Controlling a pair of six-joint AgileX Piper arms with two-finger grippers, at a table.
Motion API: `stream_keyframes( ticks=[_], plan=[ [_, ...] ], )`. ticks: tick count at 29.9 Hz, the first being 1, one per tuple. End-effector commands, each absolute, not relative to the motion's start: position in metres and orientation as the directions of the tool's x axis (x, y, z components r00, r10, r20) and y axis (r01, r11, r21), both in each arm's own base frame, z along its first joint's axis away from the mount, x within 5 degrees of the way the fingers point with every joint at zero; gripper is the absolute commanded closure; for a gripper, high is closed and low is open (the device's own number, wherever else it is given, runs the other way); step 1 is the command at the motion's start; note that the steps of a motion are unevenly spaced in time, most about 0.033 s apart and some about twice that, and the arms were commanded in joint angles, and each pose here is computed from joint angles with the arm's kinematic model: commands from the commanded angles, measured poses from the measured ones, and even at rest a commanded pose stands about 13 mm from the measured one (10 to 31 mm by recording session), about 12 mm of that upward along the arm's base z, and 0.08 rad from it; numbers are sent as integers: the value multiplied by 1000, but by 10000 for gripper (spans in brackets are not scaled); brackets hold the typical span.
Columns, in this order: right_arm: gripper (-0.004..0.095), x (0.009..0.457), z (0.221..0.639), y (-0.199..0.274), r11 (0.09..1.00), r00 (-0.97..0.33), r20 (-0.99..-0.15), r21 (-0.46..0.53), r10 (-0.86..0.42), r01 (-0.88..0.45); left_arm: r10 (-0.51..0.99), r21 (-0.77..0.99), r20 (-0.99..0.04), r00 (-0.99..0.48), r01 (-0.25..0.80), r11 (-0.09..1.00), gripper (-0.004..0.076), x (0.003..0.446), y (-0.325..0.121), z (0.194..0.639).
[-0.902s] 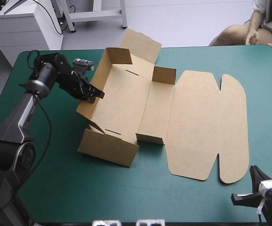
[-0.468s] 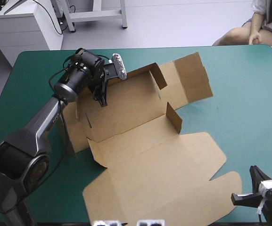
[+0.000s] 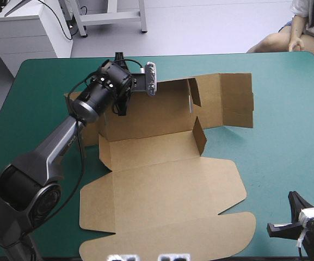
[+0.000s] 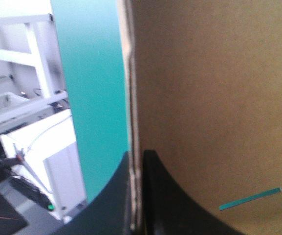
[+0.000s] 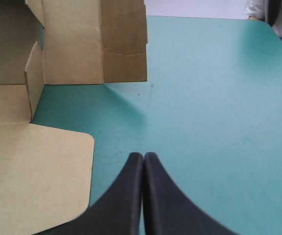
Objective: Fold the box
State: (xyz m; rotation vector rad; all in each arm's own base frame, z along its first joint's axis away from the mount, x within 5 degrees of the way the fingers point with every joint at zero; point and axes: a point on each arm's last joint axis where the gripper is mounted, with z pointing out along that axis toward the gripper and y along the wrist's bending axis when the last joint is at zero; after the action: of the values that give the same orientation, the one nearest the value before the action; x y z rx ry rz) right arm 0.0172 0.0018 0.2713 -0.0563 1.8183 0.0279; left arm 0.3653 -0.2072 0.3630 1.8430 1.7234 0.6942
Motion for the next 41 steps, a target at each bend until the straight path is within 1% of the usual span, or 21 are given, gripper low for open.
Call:
stream_keyframes(
  ticks=[1, 3, 8, 11, 13, 14, 17, 20, 22, 24, 29, 31, 36, 41],
  plan=[
    [928, 15, 286, 1, 999, -145, -989, -14, -20, -44, 989, 824, 72, 128, 551, -131, 732, 350, -219, 405],
    [928, 15, 286, 1, 999, -145, -989, -14, -20, -44, 991, 838, 61, 116, 534, -114, 733, 345, -226, 407],
    [928, 15, 286, 1, 999, -145, -989, -14, -20, -44, 998, 843, 6, 66, 537, -40, 733, 333, -243, 401],
    [928, 15, 286, 1, 999, -145, -989, -14, -20, -44, 1000, 878, -1, 25, 479, -11, 733, 328, -251, 399],
    [928, 15, 286, 1, 999, -145, -989, -14, -20, -44, 1000, 902, 5, 15, 432, -11, 733, 323, -256, 397],
    [928, 15, 286, 1, 999, -145, -989, -14, -20, -44, 1000, 905, 7, 21, 425, -15, 733, 320, -259, 393],
    [928, 15, 286, 1, 999, -145, -989, -14, -20, -44, 997, 913, -44, 58, 408, 17, 733, 309, -264, 384],
    [928, 15, 286, 1, 999, -145, -989, -14, -20, -44, 995, 913, -84, 62, 404, 51, 733, 301, -257, 372],
    [928, 15, 286, 1, 999, -145, -989, -14, -20, -44, 995, 922, -91, 42, 382, 68, 733, 296, -249, 367],
    [928, 15, 286, 1, 999, -145, -989, -14, -20, -44, 996, 932, -87, 33, 355, 69, 733, 292, -242, 361],
    [928, 15, 286, 1, 999, -145, -989, -14, -20, -44, 988, 951, -155, -9, 269, 152, 733, 281, -225, 350],
    [928, 15, 286, 1, 999, -145, -989, -14, -20, -44, 988, 954, -157, -9, 259, 154, 733, 277, -220, 345],
    [928, 15, 286, 1, 999, -145, -989, -14, -20, -44, 994, 956, -107, -13, 273, 106, 732, 264, -221, 334],
    [928, 15, 286, 1, 999, -145, -989, -14, -20, -44, 994, 952, -104, 22, 292, 93, 732, 256, -229, 329]
  ],
)
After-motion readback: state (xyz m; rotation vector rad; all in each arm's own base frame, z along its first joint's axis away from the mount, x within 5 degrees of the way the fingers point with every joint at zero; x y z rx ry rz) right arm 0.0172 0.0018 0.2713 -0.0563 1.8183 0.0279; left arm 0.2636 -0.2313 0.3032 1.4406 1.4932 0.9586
